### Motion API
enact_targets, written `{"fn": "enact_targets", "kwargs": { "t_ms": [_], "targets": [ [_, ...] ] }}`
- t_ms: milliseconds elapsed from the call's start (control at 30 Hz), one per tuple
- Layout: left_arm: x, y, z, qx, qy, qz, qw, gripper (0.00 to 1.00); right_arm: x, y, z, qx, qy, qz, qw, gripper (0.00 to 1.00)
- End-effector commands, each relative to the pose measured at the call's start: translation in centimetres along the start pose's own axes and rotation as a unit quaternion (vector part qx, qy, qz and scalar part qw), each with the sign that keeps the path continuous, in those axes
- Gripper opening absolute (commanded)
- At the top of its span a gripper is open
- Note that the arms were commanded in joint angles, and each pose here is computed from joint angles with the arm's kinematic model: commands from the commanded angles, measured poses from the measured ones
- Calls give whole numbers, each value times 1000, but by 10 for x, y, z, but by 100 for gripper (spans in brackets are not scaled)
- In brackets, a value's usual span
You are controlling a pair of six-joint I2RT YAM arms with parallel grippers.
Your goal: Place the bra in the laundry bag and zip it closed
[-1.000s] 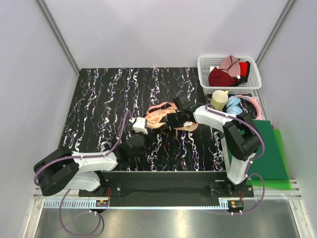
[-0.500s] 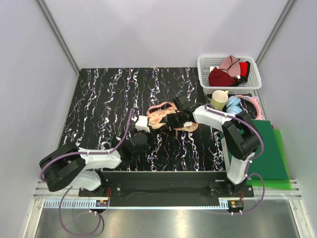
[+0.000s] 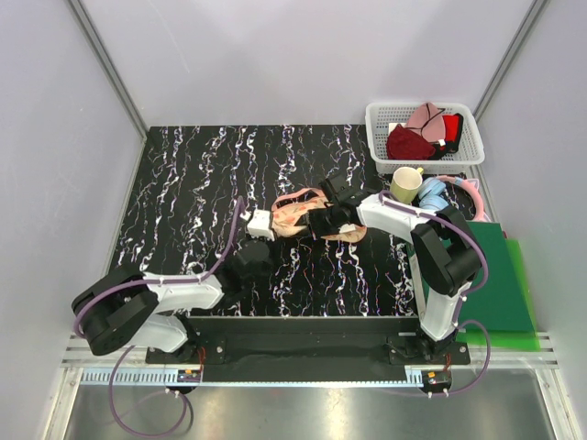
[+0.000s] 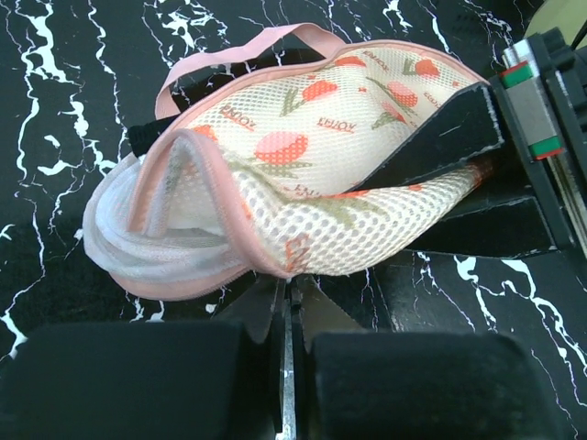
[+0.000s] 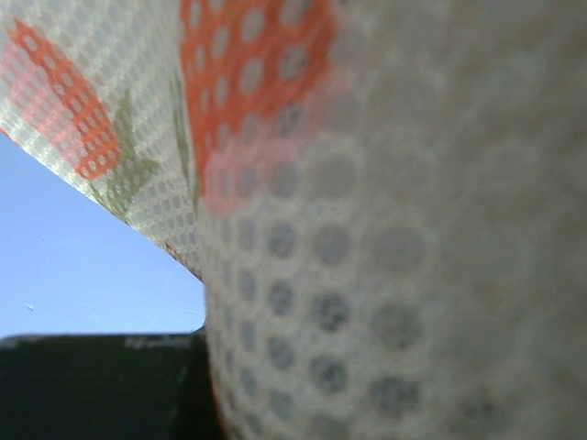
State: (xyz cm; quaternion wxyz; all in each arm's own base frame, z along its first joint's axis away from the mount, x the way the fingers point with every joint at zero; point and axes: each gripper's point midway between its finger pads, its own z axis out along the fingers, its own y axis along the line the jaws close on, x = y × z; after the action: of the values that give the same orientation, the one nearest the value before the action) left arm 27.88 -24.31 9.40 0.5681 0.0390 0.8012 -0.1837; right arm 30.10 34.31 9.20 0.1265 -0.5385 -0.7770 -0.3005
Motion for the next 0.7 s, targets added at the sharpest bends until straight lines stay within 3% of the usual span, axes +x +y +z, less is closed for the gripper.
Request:
{"fn": "enact_targets", "kwargs": {
  "t_ms": [0, 200, 333, 667],
  "targets": [
    [-9, 10, -5, 9, -10, -28, 1000, 0, -1, 9, -5, -9, -14, -22, 1000, 0],
    [48, -2, -29, 81, 109, -23, 990, 0, -32, 6, 0, -6, -71, -82, 994, 0],
    [79, 1, -45, 86, 181, -27, 979, 0, -53, -3, 5, 9, -102, -134, 986, 0],
    [117, -21, -63, 134, 301, -47, 943, 0, -98, -27, 16, 65, -139, -339, 928, 0]
  ]
}}
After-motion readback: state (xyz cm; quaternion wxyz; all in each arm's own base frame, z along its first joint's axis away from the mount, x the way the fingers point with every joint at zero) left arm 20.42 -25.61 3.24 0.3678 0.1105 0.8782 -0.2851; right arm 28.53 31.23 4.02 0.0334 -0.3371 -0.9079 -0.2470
